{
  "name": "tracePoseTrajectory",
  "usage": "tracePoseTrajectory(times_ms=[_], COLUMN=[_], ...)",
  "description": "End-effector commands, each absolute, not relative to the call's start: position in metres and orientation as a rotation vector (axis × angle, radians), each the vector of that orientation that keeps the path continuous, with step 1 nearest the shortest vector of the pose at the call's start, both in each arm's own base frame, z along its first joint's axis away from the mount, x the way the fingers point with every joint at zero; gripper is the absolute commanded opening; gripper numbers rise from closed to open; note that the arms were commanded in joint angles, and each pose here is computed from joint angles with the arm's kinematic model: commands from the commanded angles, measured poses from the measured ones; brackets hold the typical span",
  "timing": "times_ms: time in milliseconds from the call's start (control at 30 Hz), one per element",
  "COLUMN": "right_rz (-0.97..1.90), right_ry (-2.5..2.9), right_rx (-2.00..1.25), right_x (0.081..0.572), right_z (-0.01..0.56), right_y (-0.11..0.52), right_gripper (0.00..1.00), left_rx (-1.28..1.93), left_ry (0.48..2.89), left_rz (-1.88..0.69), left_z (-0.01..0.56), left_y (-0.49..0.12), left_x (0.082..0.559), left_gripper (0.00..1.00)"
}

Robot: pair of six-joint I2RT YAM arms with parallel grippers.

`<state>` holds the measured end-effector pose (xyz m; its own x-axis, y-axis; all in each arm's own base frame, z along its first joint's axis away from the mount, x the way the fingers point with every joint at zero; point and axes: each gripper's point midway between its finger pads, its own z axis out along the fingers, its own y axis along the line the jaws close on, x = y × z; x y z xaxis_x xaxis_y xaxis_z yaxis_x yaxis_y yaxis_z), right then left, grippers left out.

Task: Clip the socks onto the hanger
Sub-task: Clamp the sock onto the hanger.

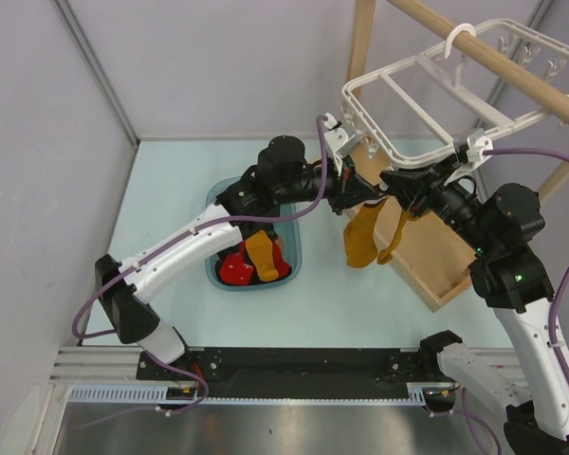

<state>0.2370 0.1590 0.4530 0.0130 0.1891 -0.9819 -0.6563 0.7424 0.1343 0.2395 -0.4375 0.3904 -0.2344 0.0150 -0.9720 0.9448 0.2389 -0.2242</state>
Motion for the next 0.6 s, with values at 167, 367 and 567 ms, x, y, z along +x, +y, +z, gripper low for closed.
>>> tracePoseTrajectory(times_ms=[167, 367, 567], right_rz=[0.774, 0.771, 0.76], right_ry=[1.404, 1.405, 1.411], right_rx=[-0.538, -0.54, -0.546], right_x=[0.213, 0.213, 0.215], right_z=[0.454, 0.454, 0.451], right_y=[0.174, 0.174, 0.174], right_gripper=[0.0, 0.0, 0.0], left_rx=[0.916, 0.918, 0.937], left_ry=[1.402, 1.397, 1.384], left_rz=[-1.215, -1.232, -1.258], left_z=[0.441, 0.445, 0.447], left_y=[-0.427, -0.424, -0.424], left_x=[0.232, 0.231, 0.226], left_gripper=[0.0, 0.0, 0.0])
